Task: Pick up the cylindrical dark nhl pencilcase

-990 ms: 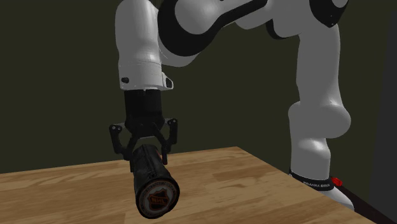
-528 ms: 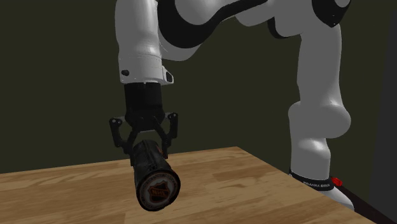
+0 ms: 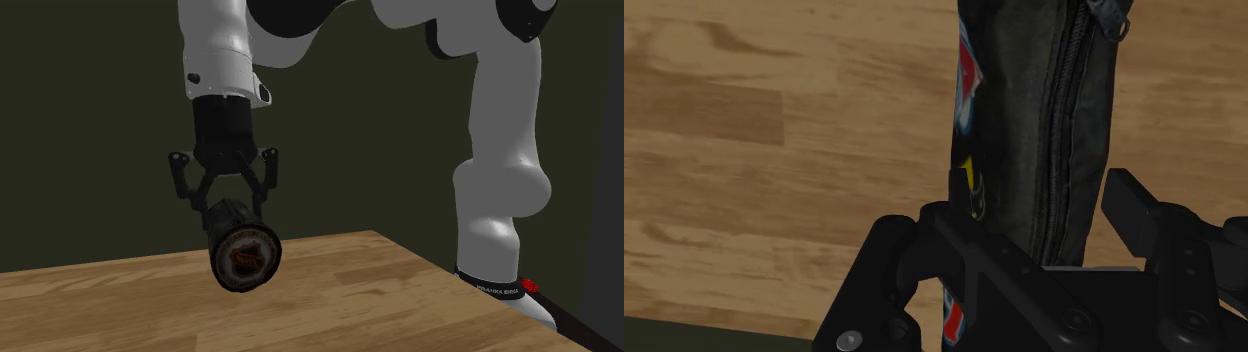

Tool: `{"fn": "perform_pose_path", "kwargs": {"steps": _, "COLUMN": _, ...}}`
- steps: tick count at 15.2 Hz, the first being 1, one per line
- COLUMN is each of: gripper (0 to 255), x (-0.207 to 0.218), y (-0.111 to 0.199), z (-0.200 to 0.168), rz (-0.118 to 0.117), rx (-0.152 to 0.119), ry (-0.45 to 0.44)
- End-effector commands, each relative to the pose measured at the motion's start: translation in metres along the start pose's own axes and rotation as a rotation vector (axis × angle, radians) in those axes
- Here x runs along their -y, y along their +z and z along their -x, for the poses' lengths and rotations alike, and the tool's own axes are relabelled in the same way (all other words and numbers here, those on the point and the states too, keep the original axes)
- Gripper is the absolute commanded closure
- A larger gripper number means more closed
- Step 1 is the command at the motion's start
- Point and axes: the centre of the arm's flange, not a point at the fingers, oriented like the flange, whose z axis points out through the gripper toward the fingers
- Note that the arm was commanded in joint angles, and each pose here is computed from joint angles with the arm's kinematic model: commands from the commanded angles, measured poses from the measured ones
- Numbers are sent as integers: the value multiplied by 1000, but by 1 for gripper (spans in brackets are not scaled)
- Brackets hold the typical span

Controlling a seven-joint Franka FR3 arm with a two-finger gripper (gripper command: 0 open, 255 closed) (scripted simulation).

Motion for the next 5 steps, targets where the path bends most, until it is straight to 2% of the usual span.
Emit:
{"fn": "perform_pose_path", "kwargs": {"steps": 1, "gripper": 255, "x": -1, "y": -11, "z": 1, "rz": -1, "rx": 0, "ry": 0}}
{"fn": "perform_pose_path", "kwargs": {"steps": 5, "gripper": 255, "x": -2, "y": -22, "z": 2, "rz": -1, "rx": 0, "ry": 0}}
